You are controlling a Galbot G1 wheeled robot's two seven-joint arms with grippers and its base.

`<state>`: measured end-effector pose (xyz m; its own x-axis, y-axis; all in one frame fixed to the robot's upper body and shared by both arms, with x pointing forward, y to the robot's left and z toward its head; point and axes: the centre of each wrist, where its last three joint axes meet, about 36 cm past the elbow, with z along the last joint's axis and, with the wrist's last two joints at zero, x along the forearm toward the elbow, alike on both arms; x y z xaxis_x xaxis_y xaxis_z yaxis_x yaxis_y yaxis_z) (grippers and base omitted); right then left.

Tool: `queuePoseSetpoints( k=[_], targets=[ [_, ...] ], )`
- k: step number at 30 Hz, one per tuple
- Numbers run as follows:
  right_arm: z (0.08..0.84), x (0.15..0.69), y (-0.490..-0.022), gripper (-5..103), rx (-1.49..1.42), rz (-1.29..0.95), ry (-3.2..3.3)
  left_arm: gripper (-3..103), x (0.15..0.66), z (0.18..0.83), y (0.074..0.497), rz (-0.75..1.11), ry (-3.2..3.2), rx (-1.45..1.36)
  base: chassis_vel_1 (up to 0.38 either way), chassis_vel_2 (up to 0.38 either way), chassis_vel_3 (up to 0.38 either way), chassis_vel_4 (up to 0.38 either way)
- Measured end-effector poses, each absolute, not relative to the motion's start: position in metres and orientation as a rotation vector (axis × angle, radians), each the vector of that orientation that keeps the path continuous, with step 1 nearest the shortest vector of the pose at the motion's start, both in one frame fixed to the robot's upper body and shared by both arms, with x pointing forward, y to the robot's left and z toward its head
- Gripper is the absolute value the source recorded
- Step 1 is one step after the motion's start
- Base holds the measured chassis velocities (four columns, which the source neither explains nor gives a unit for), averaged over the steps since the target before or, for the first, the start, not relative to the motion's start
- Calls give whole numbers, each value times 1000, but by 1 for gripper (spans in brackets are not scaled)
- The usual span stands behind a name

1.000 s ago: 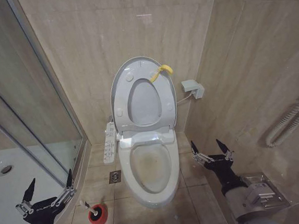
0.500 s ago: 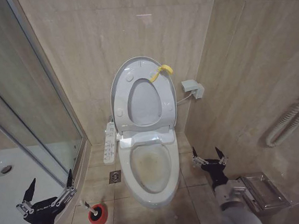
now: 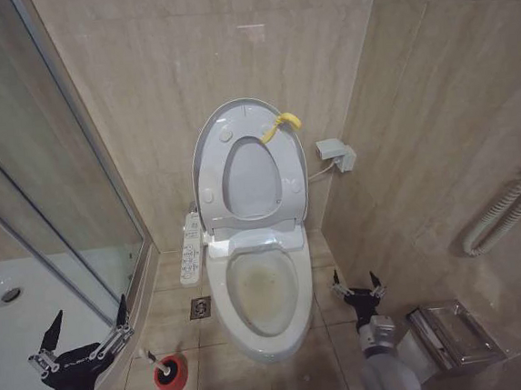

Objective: Open the toilet lid, clean the toilet bowl with a toilet brush, close the toilet lid, and flush.

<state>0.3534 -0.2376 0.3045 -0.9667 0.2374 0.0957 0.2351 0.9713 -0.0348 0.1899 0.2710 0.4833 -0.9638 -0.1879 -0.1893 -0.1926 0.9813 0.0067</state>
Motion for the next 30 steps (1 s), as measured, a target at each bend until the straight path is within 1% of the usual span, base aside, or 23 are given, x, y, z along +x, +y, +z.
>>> queuePoseSetpoints(
  k=[6,9,17,18,21,22,25,30],
  targets=[
    [303,355,-238,100,-366,36,-3021,100,190,483,271,37,2939,-285,0,0,0,0],
    [317,358,-238,100,-365,26,-3043,100,190,483,271,37,2939,-285,0,0,0,0],
    [412,364,-239,100,-321,-78,-3184,100,190,483,271,37,2939,-285,0,0,0,0],
    [412,364,-239,100,-321,-78,-3184,100,190,483,271,37,2939,-285,0,0,0,0],
    [453,359,-238,100,-280,-124,-3245,100,190,483,271,37,2939,-285,0,0,0,0],
    [453,359,-238,100,-280,-124,-3245,100,190,483,271,37,2939,-285,0,0,0,0],
    [491,349,-236,100,-228,-164,-3300,100,190,483,271,37,2939,-285,0,0,0,0],
    [511,342,-234,100,-194,-186,-3329,100,190,483,271,37,2939,-285,0,0,0,0]
  ],
)
